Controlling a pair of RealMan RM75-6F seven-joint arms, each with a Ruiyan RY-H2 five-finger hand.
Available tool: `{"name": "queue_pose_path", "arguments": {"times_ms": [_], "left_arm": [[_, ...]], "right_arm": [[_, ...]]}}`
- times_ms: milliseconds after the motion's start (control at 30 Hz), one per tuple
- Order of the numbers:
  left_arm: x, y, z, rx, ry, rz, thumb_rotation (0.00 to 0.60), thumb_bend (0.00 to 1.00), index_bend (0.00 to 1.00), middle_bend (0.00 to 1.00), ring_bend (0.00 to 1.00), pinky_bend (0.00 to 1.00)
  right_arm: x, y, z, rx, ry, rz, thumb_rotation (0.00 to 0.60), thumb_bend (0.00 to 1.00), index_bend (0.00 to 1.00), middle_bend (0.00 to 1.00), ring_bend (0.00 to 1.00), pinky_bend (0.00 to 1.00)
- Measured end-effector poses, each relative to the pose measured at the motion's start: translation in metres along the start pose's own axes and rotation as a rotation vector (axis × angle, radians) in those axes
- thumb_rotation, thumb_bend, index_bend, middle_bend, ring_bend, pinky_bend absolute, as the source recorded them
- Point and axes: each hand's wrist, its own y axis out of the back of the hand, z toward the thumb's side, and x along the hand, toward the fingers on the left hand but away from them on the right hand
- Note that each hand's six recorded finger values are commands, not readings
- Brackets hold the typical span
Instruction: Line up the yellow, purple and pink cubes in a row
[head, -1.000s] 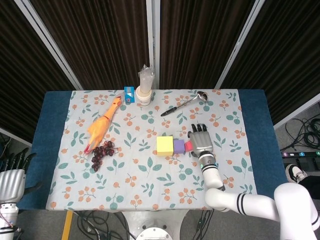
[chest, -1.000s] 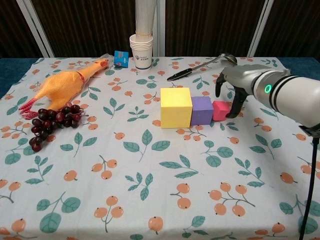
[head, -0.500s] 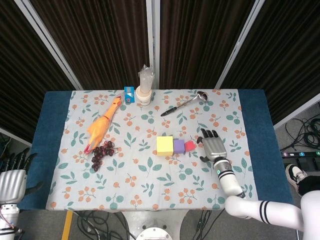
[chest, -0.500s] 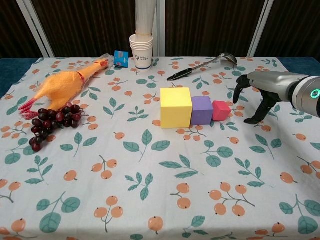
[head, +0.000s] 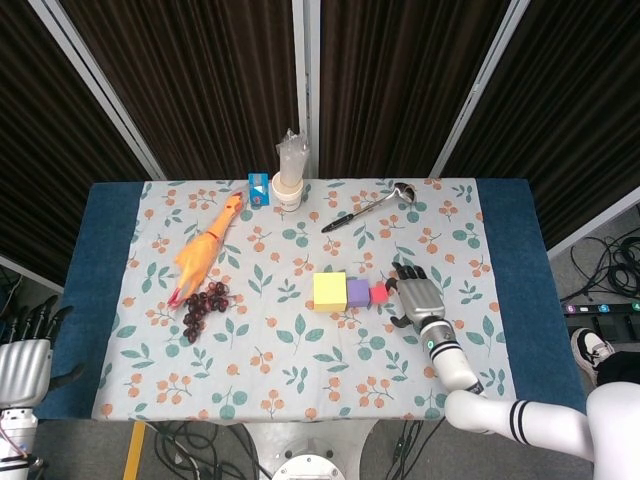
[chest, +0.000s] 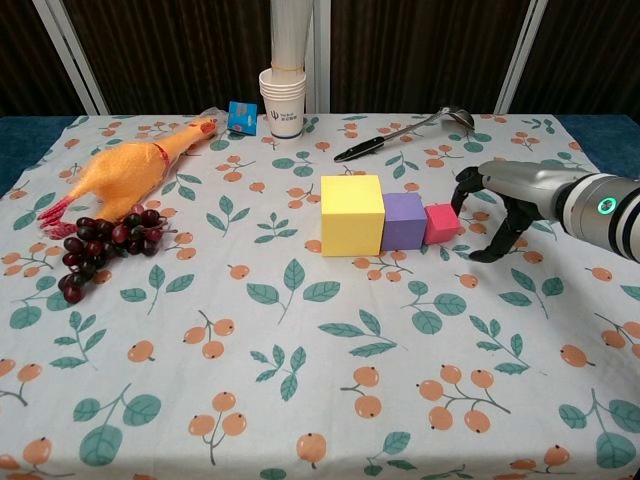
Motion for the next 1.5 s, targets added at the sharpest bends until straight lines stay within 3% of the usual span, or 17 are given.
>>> {"name": "queue_pose_path", "arguments": {"times_ms": [500, 1267, 1500], "left_arm": [[0.002, -0.002, 0.001, 0.002, -0.004, -0.010, 0.600, 0.12, 0.22, 0.15, 0.12, 0.08], [-0.001, -0.002, -0.004, -0.001, 0.012, -0.009, 0.600, 0.12, 0.22, 0.15, 0.12, 0.08], [-0.001, -0.003, -0.005, -0.003, 0.015, -0.009, 0.600, 0.12, 0.22, 0.15, 0.12, 0.08]], "right_arm": [[0.006, 0.000, -0.009, 0.002, -0.018, -0.003, 0.600, 0.15, 0.32, 0.00, 0.00, 0.00], [-0.010, -0.006, 0.022, 0.021, 0.021, 0.004, 0.600, 0.15, 0.32, 0.00, 0.00, 0.00], [-0.003, -0.003, 0.014, 0.037, 0.010, -0.007, 0.600, 0.16, 0.32, 0.00, 0.00, 0.00]]}}
